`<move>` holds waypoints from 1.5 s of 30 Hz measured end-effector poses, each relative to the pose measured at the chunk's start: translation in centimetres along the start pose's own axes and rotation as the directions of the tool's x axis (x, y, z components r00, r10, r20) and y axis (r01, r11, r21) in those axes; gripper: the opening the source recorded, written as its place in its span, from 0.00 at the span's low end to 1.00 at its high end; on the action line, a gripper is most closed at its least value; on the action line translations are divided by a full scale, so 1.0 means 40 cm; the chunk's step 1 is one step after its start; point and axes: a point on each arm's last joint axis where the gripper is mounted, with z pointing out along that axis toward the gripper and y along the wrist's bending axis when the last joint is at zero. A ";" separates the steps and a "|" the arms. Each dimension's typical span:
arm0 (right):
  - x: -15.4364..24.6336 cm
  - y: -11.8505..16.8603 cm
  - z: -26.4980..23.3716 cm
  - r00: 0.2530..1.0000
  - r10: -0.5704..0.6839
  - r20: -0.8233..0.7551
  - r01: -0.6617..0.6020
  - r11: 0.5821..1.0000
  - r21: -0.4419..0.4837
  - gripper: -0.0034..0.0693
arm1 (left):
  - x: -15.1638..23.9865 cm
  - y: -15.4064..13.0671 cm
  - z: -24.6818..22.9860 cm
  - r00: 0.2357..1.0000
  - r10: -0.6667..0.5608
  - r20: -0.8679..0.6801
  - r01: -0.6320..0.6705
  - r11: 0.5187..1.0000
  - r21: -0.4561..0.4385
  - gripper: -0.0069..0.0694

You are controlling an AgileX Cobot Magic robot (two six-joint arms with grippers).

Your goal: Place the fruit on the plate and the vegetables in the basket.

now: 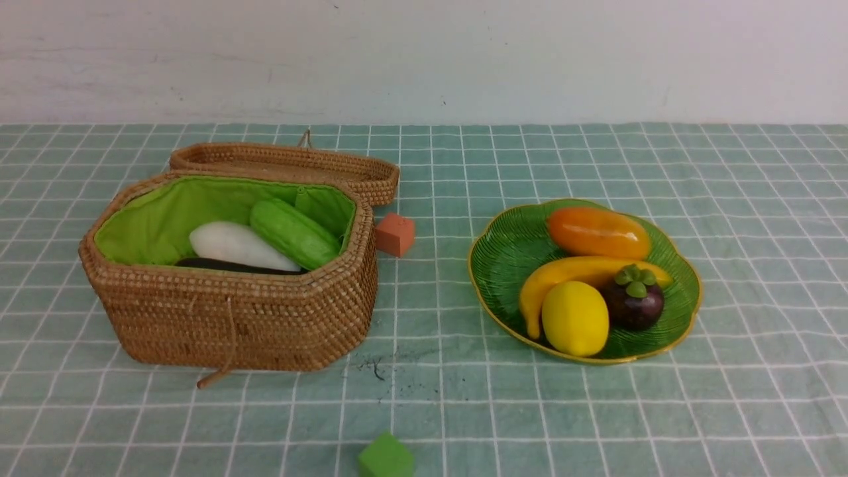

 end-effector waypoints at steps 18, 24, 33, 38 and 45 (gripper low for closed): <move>0.001 0.001 0.000 1.000 0.008 0.000 -0.008 1.000 -0.003 0.03 | 0.000 0.000 0.000 1.000 0.000 0.000 0.000 1.000 0.000 0.11; 0.001 0.001 0.000 1.000 0.008 0.000 -0.008 1.000 -0.003 0.04 | 0.000 0.000 0.000 1.000 0.000 0.000 0.000 1.000 0.000 0.12; 0.001 0.001 0.000 1.000 0.008 0.000 -0.008 1.000 -0.003 0.04 | 0.015 0.017 0.009 0.997 0.051 0.064 -0.040 0.986 -0.160 0.12; 0.001 0.001 0.000 1.000 0.008 0.000 -0.008 1.000 -0.003 0.05 | 0.045 0.058 0.015 0.980 0.091 0.176 -0.002 0.893 -0.450 0.07; 0.001 0.001 0.000 1.000 0.008 0.000 -0.008 1.000 -0.003 0.05 | 0.175 0.103 0.020 0.998 -0.070 -0.001 0.055 0.800 -0.597 0.07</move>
